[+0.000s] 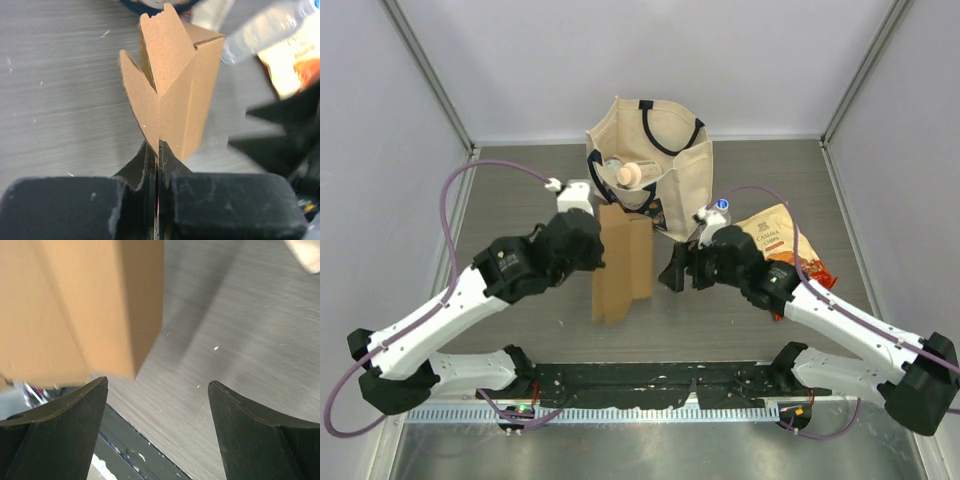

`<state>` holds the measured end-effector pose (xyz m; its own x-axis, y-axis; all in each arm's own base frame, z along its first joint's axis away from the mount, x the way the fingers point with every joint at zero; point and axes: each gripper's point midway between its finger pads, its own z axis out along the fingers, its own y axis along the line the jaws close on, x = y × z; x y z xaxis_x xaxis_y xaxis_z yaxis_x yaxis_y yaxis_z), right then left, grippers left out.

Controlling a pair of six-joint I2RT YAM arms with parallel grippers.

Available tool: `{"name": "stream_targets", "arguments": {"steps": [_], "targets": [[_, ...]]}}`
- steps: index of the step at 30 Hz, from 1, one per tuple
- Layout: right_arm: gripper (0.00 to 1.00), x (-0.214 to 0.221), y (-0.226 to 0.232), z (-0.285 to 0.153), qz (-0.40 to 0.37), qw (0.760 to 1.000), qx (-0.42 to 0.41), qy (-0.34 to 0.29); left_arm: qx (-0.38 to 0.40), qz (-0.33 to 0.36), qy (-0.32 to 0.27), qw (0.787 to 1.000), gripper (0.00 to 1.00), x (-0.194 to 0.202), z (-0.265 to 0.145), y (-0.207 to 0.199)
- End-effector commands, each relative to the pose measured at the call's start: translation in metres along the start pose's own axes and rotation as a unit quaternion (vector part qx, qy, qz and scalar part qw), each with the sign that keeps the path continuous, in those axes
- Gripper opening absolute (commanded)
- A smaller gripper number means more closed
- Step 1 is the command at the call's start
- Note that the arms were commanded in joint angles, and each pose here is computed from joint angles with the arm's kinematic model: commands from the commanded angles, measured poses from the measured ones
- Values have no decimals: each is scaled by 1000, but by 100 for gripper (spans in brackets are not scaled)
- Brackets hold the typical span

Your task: Fold the paper box

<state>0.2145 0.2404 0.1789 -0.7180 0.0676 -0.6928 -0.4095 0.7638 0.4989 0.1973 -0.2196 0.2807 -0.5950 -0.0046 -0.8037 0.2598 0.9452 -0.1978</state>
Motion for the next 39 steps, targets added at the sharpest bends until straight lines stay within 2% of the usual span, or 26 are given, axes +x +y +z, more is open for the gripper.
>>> {"name": "stream_targets", "arguments": {"steps": [1, 2, 3, 4, 6, 9, 12, 13, 14, 15, 16, 17, 20, 23, 26, 29, 30, 31, 32, 33, 34, 35, 36, 37, 38, 39], "targets": [[87, 2, 30, 2, -108, 994, -4, -33, -77, -193, 75, 975, 0, 1, 15, 27], [87, 6, 45, 0, -124, 991, -20, -42, -129, -203, 106, 965, 0, 7, 20, 40], [87, 5, 47, 0, -137, 989, -16, -56, -167, -224, 111, 954, 0, 5, 23, 54], [86, 5, 50, -2, -145, 987, -19, -66, -200, -266, 116, 936, 0, 5, 26, 59], [86, 17, 61, -2, -183, 980, -39, -69, -285, -305, 150, 896, 0, 13, 17, 78], [86, 36, 89, -5, -236, 966, -74, -81, -305, -350, 174, 868, 0, 13, 15, 77], [86, 33, 116, -6, -237, 960, -84, -125, -322, -400, 170, 841, 0, 19, 15, 85], [86, 22, 115, -5, -223, 961, -56, -151, -318, -420, 166, 834, 0, 19, 17, 86], [86, 17, 118, -4, -212, 962, -45, -165, -332, -439, 170, 817, 0, 29, 20, 95], [86, 20, 117, 3, -216, 962, -26, -163, -331, -456, 171, 808, 0, 32, 20, 95], [86, 5, 113, 3, -192, 963, 11, -190, -309, -476, 152, 809, 0, 27, 19, 94], [85, 3, 107, 6, -187, 963, 37, -193, -319, -491, 152, 797, 0, 36, 20, 99], [77, -5, 97, 21, -196, 953, 110, -204, -308, -514, 135, 789, 0, 37, 14, 102], [70, -8, 89, 31, -209, 940, 153, -222, -309, -528, 123, 782, 0, 34, 7, 106], [68, -12, 99, 37, -221, 937, 136, -235, -305, -535, 127, 778, 0, 36, 5, 105], [49, -10, 108, 44, -229, 937, 117, -235, -304, -540, 127, 775, 0, 37, 4, 106], [38, -7, 114, 47, -239, 939, 99, -226, -302, -540, 126, 775, 0, 36, 4, 106], [32, -3, 116, 48, -242, 941, 88, -221, -299, -540, 124, 777, 0, 35, 4, 106], [18, -3, 121, 46, -240, 942, 72, -223, -297, -540, 126, 777, 0, 37, 6, 107], [9, -2, 121, 45, -239, 943, 66, -222, -286, -543, 127, 779, 4, 36, 7, 106], [1, -1, 118, 43, -237, 944, 65, -220, -269, -545, 119, 785, 19, 31, 12, 105], [1, -2, 112, 39, -236, 945, 69, -216, -267, -534, 118, 793, 35, 33, 14, 109], [1, -3, 107, 37, -234, 946, 67, -212, -265, -525, 103, 802, 63, 30, 13, 114], [1, 13, 104, 42, -249, 952, 34, -177, -253, -516, 87, 813, 74, 23, 16, 117], [1, 18, 100, 43, -254, 954, 13, -156, -243, -466, 85, 846, 84, 23, 18, 124], [1, 7, 88, 41, -241, 958, 1, -152, -223, -435, 70, 870, 94, 16, 19, 126]]}}
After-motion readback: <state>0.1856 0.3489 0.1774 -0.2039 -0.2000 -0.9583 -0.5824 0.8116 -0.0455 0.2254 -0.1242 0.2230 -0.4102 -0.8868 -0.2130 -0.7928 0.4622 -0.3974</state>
